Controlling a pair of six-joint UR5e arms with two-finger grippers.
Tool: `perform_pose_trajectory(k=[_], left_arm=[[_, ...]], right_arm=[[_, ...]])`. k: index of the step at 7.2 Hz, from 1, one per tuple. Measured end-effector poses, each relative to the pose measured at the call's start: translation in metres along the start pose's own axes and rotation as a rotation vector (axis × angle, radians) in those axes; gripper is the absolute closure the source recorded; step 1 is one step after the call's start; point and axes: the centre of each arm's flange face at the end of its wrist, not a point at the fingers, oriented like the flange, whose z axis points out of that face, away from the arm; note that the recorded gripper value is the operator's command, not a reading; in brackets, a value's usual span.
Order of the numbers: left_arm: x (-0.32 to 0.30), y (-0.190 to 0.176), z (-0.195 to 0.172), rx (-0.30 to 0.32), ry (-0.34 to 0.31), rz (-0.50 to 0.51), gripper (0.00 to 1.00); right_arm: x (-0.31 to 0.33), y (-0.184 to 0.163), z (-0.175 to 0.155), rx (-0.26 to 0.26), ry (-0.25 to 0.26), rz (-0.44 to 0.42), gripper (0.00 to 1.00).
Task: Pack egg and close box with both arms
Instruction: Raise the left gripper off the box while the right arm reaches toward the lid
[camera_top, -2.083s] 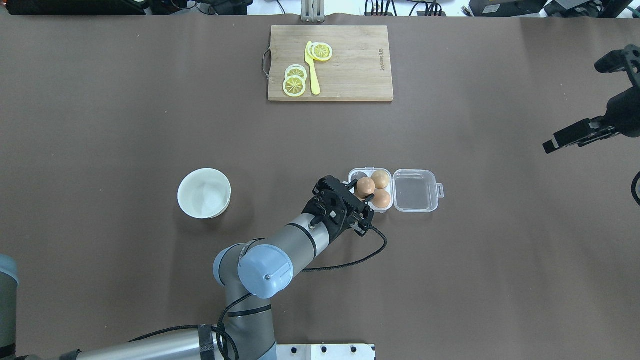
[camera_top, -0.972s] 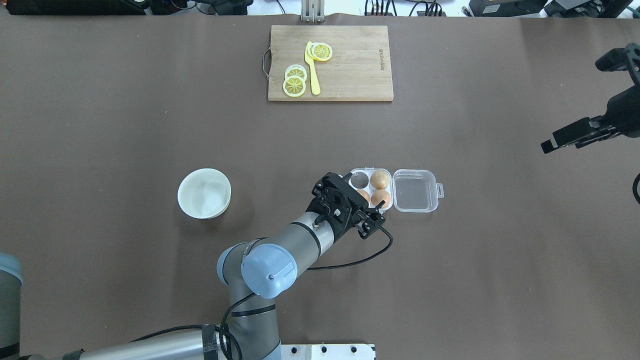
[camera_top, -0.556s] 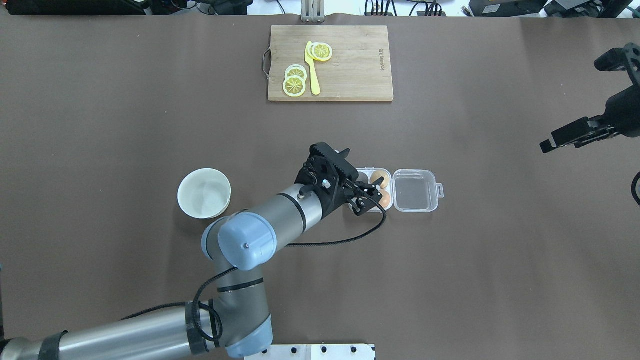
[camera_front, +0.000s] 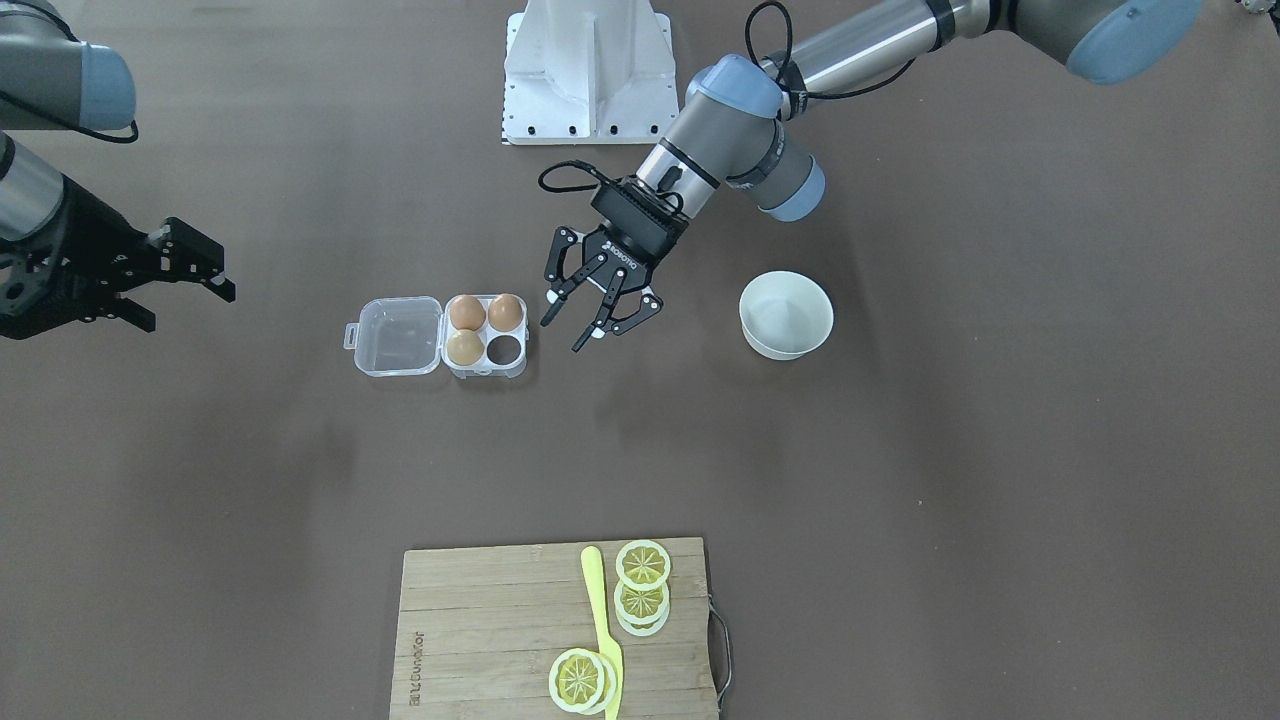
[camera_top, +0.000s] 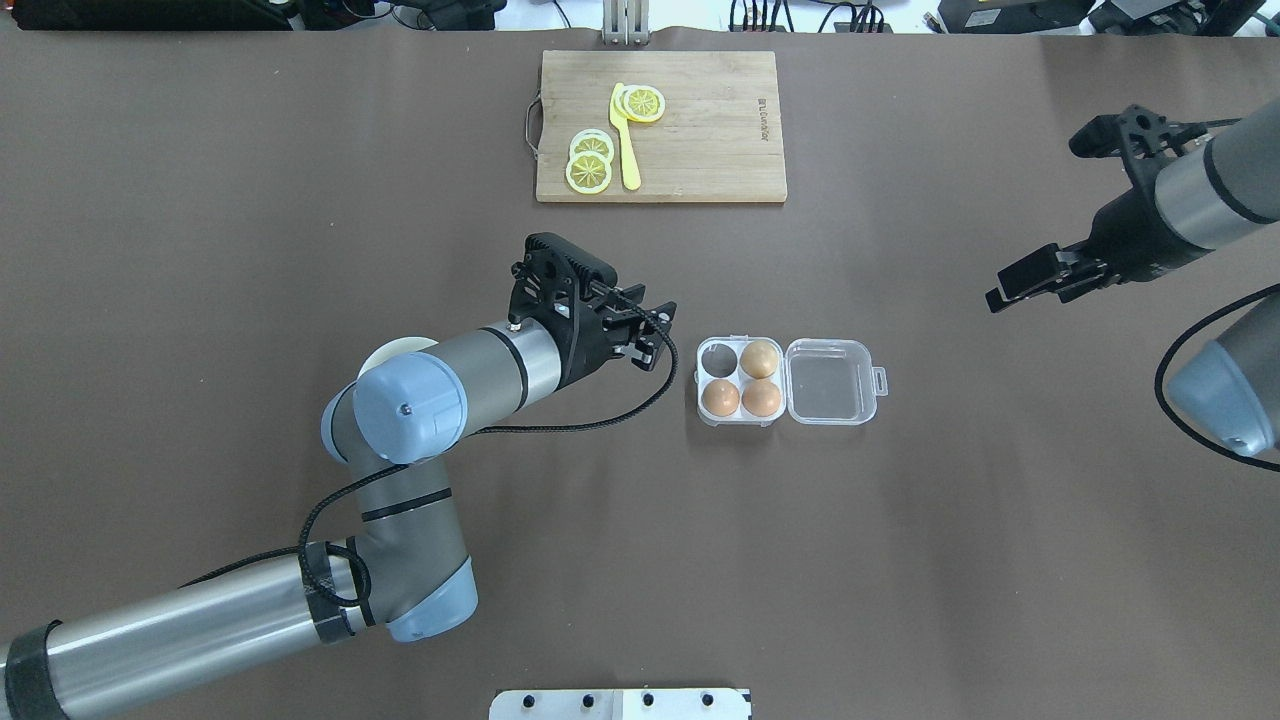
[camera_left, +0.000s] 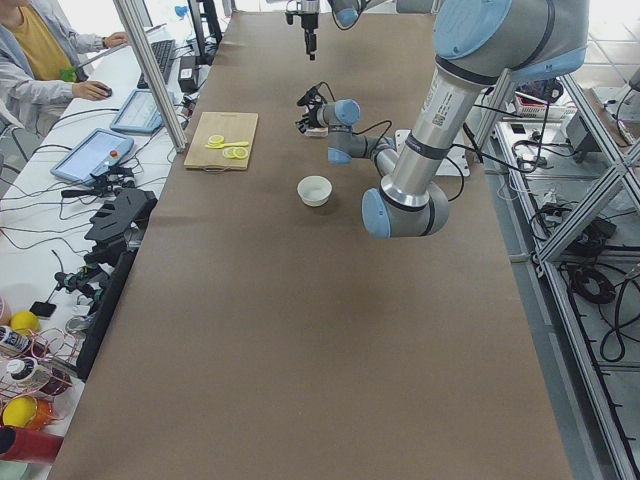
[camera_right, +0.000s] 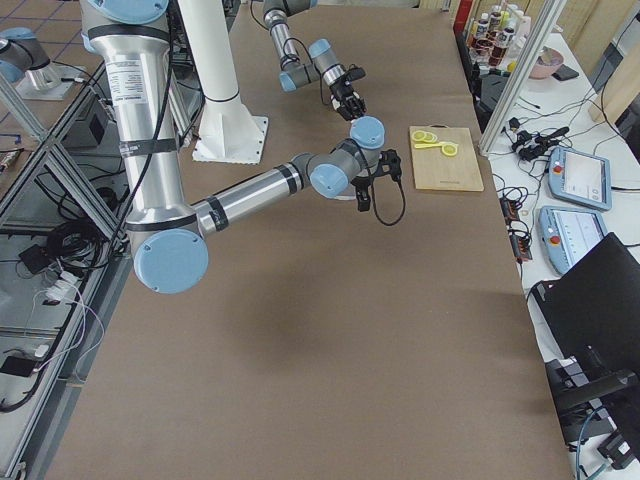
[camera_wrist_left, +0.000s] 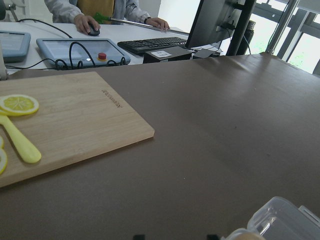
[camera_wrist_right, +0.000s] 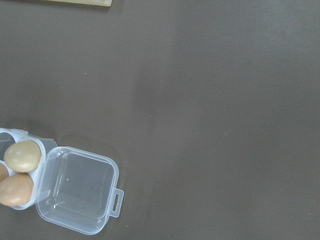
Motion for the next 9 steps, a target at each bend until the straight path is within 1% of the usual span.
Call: perform_pose_trajectory(k=[1,2,3,5,6,7,9], left_arm=[[-0.004,0.011,0.000,-0.054,0.009,-0.145,1.00],[-0.004,0.016,0.000,-0.091,0.014,-0.279,1.00],[-0.003,0.020,0.003,-0.120,-0.005,-0.375,1.00],[0.011,0.016,0.018,-0.167,-0.089,-0.540,1.00],[0.015,0.015,0.026,-0.180,-0.119,-0.580,1.00],[0.016,0.018,0.033,-0.189,-0.140,-0.598,1.00],[0.019,0.021,0.049,-0.199,-0.164,-0.631,1.00]], right_arm=[[-0.009,-0.002,0.012,-0.013,0.002,-0.007,0.02],[-0.016,-0.002,0.022,-0.027,0.000,-0.017,0.02],[-0.023,-0.001,0.030,-0.037,0.001,-0.026,0.02],[-0.024,0.000,0.042,-0.055,0.006,-0.014,0.02],[-0.023,-0.002,0.051,-0.069,0.010,0.003,0.02],[-0.026,-0.006,0.062,-0.084,0.012,0.011,0.03],[-0.034,-0.019,0.081,-0.106,0.014,0.019,0.05]])
